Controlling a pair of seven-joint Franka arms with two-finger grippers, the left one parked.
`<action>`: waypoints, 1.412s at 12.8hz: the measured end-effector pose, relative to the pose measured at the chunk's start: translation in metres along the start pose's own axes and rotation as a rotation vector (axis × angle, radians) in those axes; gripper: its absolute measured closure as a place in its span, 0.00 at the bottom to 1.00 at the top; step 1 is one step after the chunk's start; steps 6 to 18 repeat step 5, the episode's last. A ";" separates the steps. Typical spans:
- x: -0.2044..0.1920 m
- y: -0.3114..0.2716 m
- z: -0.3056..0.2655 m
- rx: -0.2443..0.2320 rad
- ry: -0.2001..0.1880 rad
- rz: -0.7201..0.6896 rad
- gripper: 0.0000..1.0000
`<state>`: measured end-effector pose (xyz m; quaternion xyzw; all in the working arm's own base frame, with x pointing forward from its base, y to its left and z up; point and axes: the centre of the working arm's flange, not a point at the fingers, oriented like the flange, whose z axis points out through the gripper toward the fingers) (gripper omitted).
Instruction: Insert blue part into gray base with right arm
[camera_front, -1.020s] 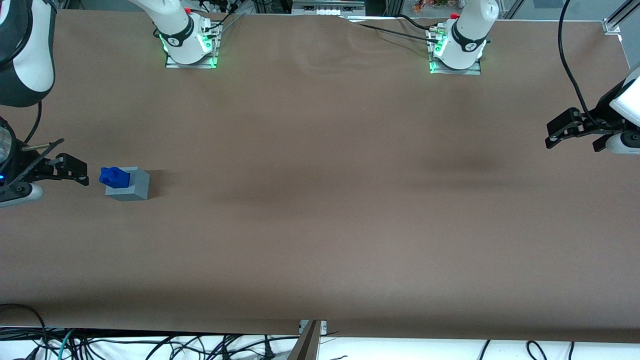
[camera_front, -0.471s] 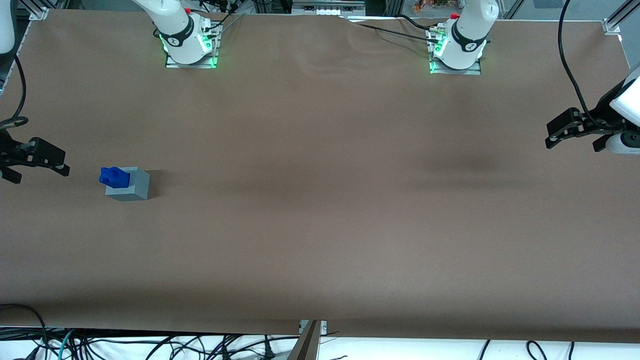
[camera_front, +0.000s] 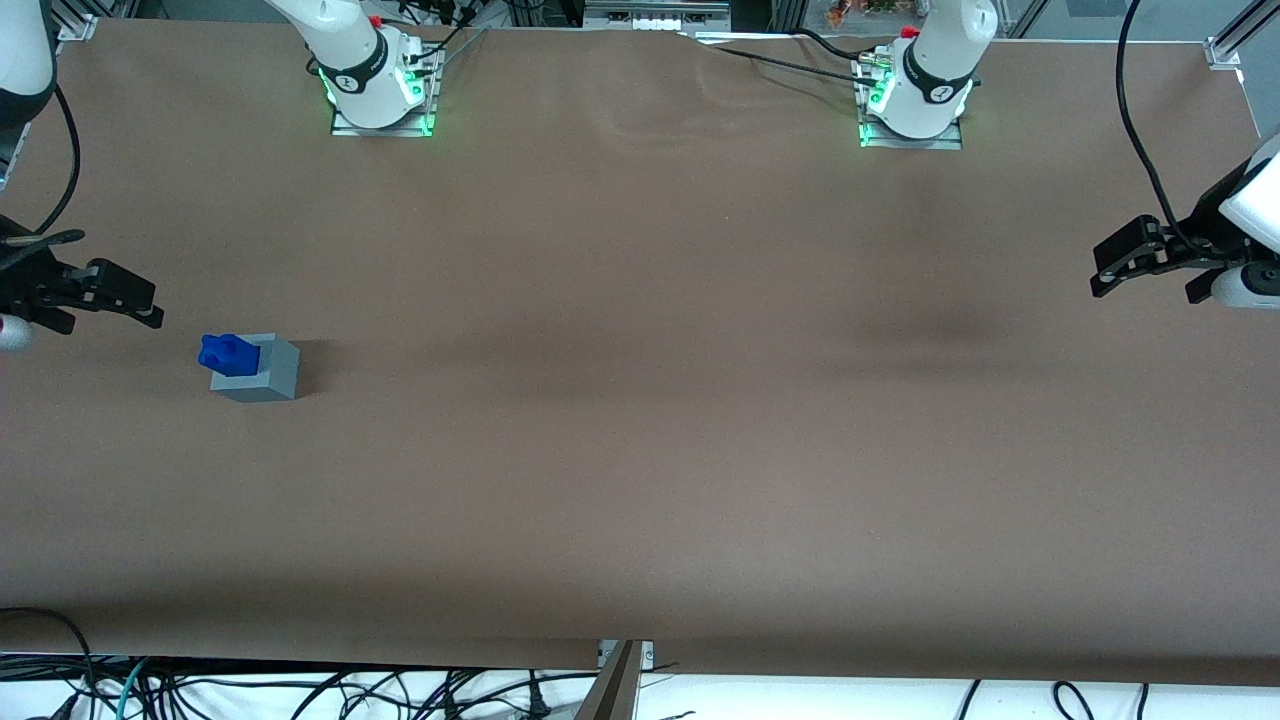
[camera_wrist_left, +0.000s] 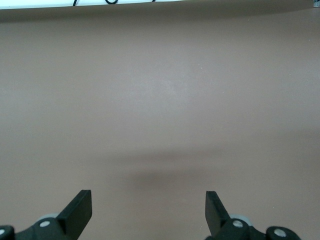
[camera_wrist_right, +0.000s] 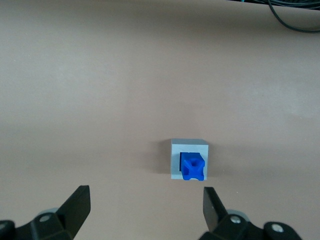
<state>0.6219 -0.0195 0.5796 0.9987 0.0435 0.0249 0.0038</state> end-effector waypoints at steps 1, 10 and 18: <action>0.000 -0.001 0.000 -0.007 -0.001 -0.004 0.00; 0.000 0.001 0.000 -0.013 -0.003 -0.002 0.00; 0.000 0.001 0.000 -0.013 -0.003 -0.002 0.00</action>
